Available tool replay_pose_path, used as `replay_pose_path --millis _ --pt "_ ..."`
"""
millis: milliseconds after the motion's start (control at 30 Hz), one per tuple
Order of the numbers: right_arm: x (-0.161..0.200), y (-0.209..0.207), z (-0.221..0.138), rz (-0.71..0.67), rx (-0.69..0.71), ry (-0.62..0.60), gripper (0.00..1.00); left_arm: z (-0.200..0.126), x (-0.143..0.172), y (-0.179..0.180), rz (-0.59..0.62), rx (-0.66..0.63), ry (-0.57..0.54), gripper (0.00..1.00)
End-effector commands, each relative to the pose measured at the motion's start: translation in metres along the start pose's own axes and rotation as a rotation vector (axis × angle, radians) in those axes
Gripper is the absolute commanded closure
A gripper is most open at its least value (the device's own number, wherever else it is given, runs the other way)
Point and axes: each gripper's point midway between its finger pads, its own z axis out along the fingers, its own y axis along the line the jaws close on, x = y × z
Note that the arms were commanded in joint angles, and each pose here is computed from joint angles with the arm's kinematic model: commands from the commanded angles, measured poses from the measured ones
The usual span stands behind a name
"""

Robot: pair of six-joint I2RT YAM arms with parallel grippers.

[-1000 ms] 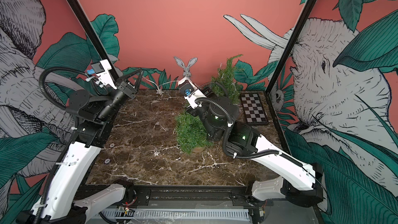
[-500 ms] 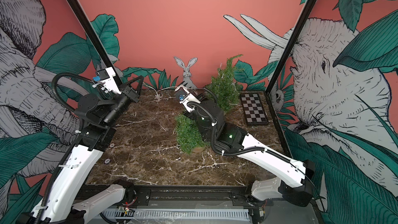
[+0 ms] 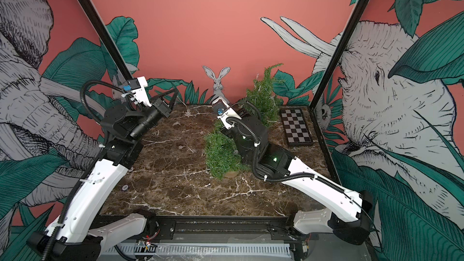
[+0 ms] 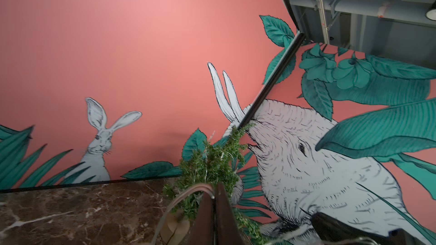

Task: Wrap string light around the christmas tree
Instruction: Wrap the light string around the Christmas tree.

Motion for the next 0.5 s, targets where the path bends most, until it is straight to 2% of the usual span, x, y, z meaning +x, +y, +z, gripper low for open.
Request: replay_pose_path --millis 0,467 --pt "-0.007 -0.022 -0.010 0.061 0.052 -0.032 0.94 -0.009 -0.017 -0.047 0.051 0.143 -0.037 1.00" --pt "0.001 -0.044 -0.033 0.079 0.074 -0.053 0.94 -0.021 -0.003 -0.054 0.031 0.168 -0.019 1.00"
